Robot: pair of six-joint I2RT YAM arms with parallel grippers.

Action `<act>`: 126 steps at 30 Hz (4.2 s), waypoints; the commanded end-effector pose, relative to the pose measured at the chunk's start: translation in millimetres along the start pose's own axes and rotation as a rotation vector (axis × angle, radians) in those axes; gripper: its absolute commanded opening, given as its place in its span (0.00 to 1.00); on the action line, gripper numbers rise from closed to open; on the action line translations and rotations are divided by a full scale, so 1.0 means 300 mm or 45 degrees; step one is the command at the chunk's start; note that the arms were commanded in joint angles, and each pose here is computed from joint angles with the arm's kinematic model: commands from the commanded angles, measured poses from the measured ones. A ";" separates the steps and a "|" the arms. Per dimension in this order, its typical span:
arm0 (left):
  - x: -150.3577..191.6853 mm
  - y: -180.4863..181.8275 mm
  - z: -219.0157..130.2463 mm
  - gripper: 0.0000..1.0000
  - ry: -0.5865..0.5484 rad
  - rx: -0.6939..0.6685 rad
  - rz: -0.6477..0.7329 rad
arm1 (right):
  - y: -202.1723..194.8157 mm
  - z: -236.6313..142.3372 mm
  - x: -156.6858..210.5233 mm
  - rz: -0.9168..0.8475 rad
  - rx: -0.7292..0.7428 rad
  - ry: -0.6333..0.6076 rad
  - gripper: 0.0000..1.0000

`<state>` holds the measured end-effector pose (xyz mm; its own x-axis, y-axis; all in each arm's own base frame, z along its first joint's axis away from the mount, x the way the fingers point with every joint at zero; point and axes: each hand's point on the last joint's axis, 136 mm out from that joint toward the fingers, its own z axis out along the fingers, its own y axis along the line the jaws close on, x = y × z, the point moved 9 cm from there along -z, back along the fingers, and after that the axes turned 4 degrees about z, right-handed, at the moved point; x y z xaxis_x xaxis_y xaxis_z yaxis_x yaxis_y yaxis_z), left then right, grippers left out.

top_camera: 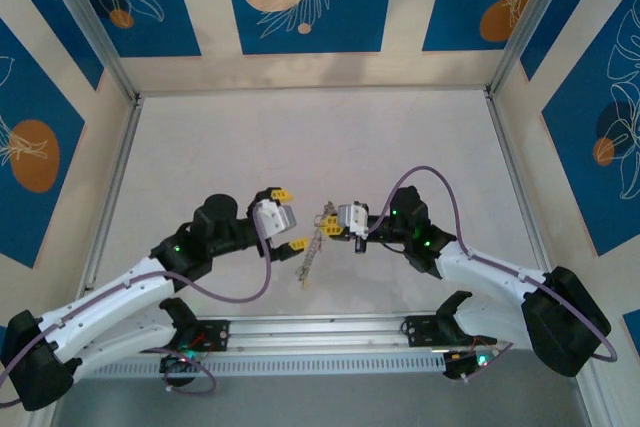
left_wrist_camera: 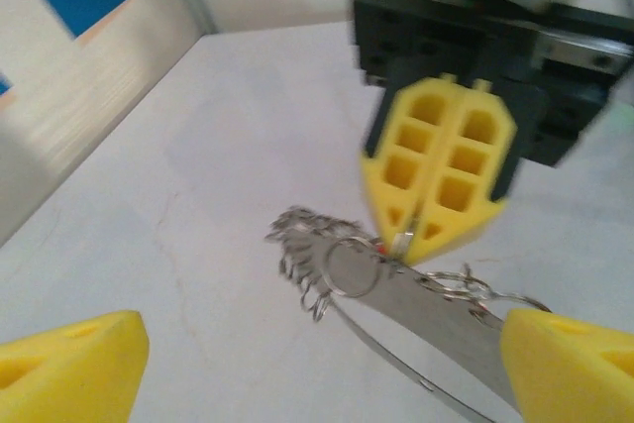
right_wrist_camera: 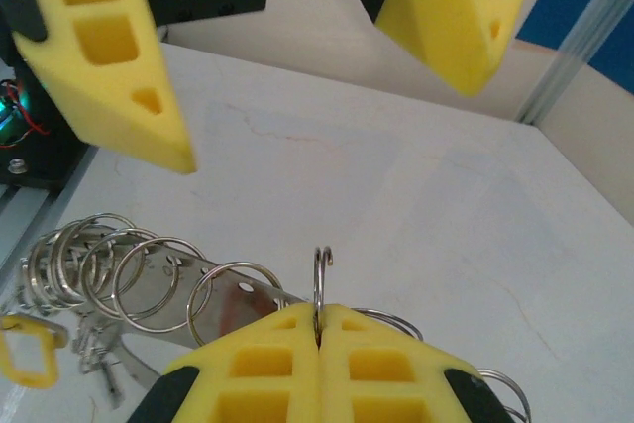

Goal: Put the keys on the keyring

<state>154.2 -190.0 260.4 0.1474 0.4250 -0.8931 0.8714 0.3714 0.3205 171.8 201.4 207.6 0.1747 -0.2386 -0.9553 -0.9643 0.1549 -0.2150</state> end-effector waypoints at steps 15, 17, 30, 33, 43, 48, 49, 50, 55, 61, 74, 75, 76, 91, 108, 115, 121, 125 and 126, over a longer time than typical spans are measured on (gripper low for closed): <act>-0.079 0.106 0.117 1.00 0.274 -0.112 -0.606 | -0.306 -0.219 -0.024 0.459 0.835 0.001 0.00; -0.074 0.114 0.165 1.00 0.294 -0.107 -0.676 | -0.335 -0.251 -0.021 0.486 0.902 -0.004 0.00; -0.047 -0.069 0.615 0.83 0.488 0.147 -0.953 | -0.486 -0.427 -0.055 0.612 1.176 -0.034 0.00; -0.052 -0.135 0.722 0.73 0.539 0.204 -0.960 | -0.510 -0.457 -0.059 0.660 1.236 -0.061 0.00; -0.035 -0.296 0.987 0.47 0.656 0.196 -0.965 | -0.578 -0.565 -0.094 0.766 1.410 -0.120 0.00; -0.031 -0.317 1.027 0.42 0.720 0.105 -0.931 | -0.581 -0.577 -0.101 0.763 1.412 -0.121 0.00; -0.025 -0.322 1.030 0.42 0.731 0.092 -0.922 | -0.581 -0.580 -0.100 0.765 1.415 -0.122 0.00; -0.021 -0.326 1.034 0.43 0.736 0.081 -0.916 | -0.581 -0.585 -0.098 0.764 1.417 -0.123 0.00; 0.000 -0.331 1.053 0.43 0.780 0.050 -0.889 | -0.581 -0.587 -0.092 0.761 1.397 -0.128 0.00; 0.021 -0.355 1.091 0.40 0.811 0.110 -0.904 | -0.579 -0.595 -0.092 0.751 1.398 -0.123 0.00; 0.069 -0.375 1.129 0.32 0.885 0.096 -0.954 | -0.578 -0.594 -0.081 0.747 1.388 -0.114 0.00; 0.072 -0.378 1.131 0.30 0.889 0.103 -0.956 | -0.580 -0.596 -0.080 0.748 1.391 -0.116 0.00; 0.077 -0.380 1.132 0.26 0.899 0.109 -0.961 | -0.581 -0.597 -0.077 0.750 1.390 -0.116 0.00; 0.089 -0.387 1.129 0.26 0.982 0.100 -1.007 | -0.586 -0.602 -0.066 0.763 1.390 -0.120 0.00; 0.039 -0.352 1.091 0.00 0.927 0.126 -0.975 | -0.580 -0.600 -0.057 0.758 1.387 -0.107 0.00; -0.035 -0.294 0.995 0.00 0.814 0.132 -0.906 | -0.577 -0.595 -0.057 0.755 1.358 -0.102 0.00; -0.092 -0.223 0.853 0.00 0.746 0.064 -0.803 | -0.570 -0.570 -0.052 0.755 1.323 -0.086 0.00; -0.059 -0.178 0.753 0.00 0.815 -0.031 -0.744 | -0.560 -0.524 -0.047 0.730 1.266 -0.042 0.00; -0.044 -0.168 0.730 0.00 0.835 -0.055 -0.732 | -0.557 -0.512 -0.043 0.729 1.256 -0.029 0.00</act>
<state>205.1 -421.1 186.7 -0.6385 0.5151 -0.5718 0.7178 0.6667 -0.2008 299.4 21.9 285.1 -0.2568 0.1699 -0.9514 -0.2775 0.9300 0.2409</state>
